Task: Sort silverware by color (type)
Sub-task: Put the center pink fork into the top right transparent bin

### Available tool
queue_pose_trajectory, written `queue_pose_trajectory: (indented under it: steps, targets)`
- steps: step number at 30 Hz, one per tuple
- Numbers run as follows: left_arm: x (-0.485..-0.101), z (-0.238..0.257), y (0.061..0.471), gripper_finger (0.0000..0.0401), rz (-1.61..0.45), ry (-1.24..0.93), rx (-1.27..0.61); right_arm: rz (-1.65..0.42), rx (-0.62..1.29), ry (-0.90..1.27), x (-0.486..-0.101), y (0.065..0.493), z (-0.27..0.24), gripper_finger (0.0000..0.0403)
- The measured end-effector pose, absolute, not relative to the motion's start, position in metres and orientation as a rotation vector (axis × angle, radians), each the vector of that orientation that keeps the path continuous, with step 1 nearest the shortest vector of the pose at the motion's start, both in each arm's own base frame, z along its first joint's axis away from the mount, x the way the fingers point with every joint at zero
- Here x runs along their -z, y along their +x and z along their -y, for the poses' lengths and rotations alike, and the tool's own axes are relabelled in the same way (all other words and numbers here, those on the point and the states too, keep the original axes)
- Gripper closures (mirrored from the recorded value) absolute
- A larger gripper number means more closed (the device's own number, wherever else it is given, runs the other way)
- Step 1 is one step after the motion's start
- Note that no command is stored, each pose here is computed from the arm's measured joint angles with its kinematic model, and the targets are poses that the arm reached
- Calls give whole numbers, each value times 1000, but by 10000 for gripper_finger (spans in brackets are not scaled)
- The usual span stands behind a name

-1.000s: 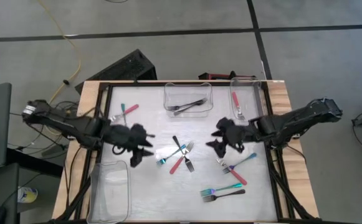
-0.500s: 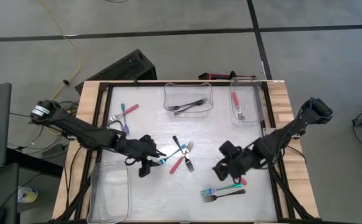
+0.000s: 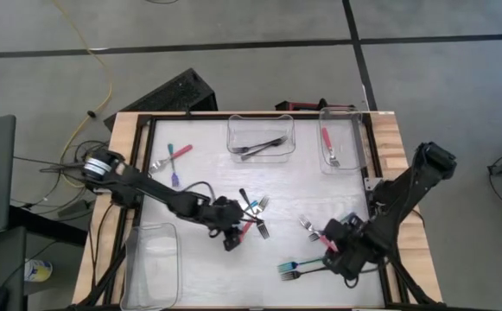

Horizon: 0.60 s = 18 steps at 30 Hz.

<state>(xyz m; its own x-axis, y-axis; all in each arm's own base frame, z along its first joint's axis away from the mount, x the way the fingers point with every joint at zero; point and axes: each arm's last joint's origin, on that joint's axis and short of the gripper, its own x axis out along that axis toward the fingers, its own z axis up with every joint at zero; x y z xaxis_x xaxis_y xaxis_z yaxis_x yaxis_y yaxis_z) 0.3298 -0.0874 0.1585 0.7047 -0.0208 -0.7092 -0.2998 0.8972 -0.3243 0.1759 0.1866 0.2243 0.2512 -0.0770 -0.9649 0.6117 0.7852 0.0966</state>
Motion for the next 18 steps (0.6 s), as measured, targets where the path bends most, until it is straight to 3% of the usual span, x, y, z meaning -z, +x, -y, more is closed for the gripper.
queue_pose_trajectory:
  steps: [9, 18]
  targets:
    - [-144, 78, 377, 228, -953, -383, -329, -1290, 528, 361, -195, 172, -206, 101]
    - [-141, 78, 384, 237, -976, -359, -367, -1274, 513, 381, -181, 180, -216, 101]
